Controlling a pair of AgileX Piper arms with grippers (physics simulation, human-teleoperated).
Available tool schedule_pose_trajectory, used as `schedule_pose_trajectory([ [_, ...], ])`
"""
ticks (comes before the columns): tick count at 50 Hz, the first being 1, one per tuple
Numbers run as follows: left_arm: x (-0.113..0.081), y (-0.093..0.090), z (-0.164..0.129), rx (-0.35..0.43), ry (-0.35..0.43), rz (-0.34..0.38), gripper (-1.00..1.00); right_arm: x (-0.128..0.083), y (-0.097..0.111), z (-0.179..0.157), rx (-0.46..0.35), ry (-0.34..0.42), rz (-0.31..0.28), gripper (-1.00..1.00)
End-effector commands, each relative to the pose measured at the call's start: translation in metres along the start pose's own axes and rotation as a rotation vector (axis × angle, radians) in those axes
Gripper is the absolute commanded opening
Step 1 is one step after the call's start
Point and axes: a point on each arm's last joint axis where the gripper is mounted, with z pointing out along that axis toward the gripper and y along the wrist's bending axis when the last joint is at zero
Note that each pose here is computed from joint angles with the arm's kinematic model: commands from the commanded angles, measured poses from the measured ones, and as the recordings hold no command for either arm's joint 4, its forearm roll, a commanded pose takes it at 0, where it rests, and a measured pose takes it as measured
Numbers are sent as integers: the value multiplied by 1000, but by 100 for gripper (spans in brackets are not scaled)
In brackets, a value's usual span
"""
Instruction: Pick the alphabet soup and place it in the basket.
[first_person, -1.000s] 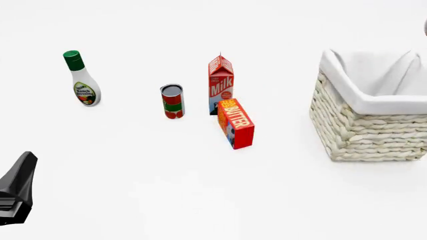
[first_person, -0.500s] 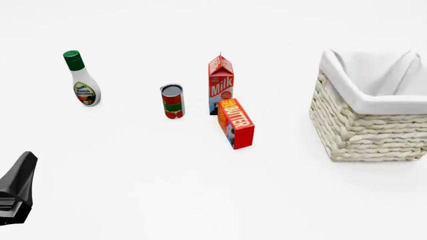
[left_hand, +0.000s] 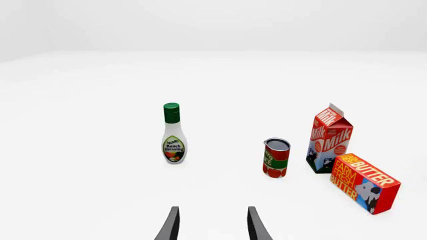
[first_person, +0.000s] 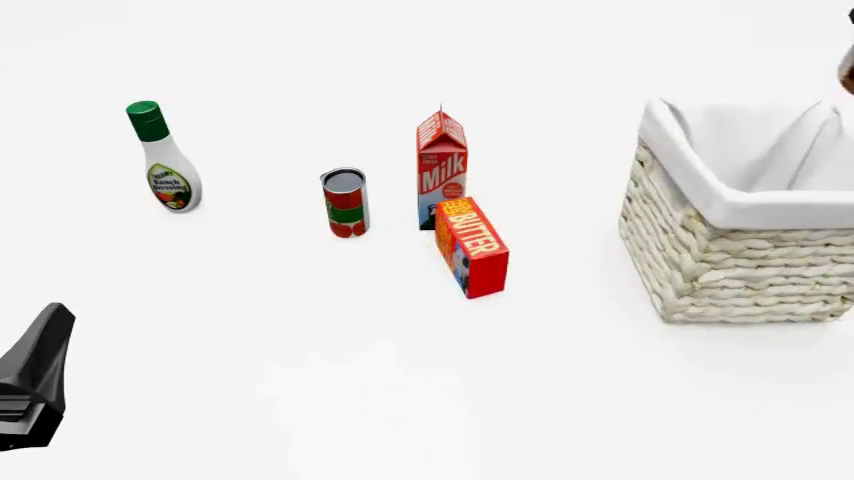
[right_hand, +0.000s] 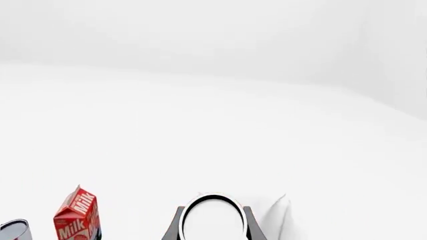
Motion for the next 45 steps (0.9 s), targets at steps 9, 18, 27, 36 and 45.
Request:
schedule_pose_trajectory([
  [9, 0, 0, 0, 0, 0, 0, 100, 5, -6, 20, 21, 100, -67, -100],
  [18, 0, 0, 0, 0, 0, 0, 100, 7, -7, 27, 22, 129, -91, -100],
  [27, 0, 0, 0, 0, 0, 0, 100, 3, -9, 34, 18, 185, -109, -100],
  [36, 0, 0, 0, 0, 0, 0, 100, 11, -10, 40, 15, 246, -114, -100],
  [45, 0, 0, 0, 0, 0, 0, 100, 15, -8, 45, 0, 283, -120, -100],
])
